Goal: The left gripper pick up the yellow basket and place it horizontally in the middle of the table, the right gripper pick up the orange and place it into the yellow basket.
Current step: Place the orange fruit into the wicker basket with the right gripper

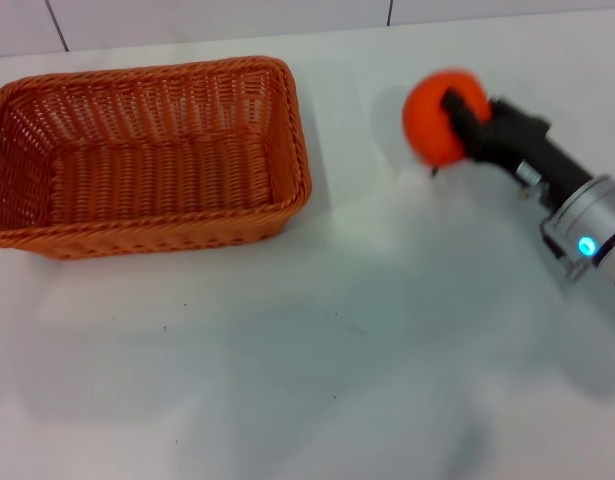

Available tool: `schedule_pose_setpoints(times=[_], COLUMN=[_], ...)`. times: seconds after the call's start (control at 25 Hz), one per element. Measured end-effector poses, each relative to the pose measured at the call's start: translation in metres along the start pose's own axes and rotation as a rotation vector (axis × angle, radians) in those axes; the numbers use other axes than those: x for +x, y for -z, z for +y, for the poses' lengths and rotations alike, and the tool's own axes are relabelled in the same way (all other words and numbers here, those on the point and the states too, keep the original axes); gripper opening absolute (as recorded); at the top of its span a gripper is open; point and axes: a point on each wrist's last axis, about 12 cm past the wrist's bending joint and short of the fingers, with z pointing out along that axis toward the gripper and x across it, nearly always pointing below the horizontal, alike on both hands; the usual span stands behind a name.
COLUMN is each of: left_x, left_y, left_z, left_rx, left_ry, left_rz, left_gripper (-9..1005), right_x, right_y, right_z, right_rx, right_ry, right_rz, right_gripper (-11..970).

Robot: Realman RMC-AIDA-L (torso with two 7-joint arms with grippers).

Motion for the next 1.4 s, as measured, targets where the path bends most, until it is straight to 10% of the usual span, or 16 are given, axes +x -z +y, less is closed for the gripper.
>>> schedule_pose_setpoints(times=[0.32,0.76,1.4], left_x=[-0.004,-0.004,-0.002], left_y=[0.002,0.003,0.002], left_z=[0.002,0.003,0.002], left_rx=[-0.014,-0.021,-0.010], left_ry=[-0.015,-0.024,-0.024], left_rz=[-0.020,-0.029,-0.025], left_gripper=[921,921,920], right_x=[0.035,0.040,0.047], right_y=[-0.020,-0.080,-0.098], right_z=[-0.029,-0.094,-0.101], right_rx=[0.211,0.568,0.553], right_ry=[-0.015,0.025,-0.016], right_rz=[0.187,-0.080,-0.130], right_gripper=[285,206,88])
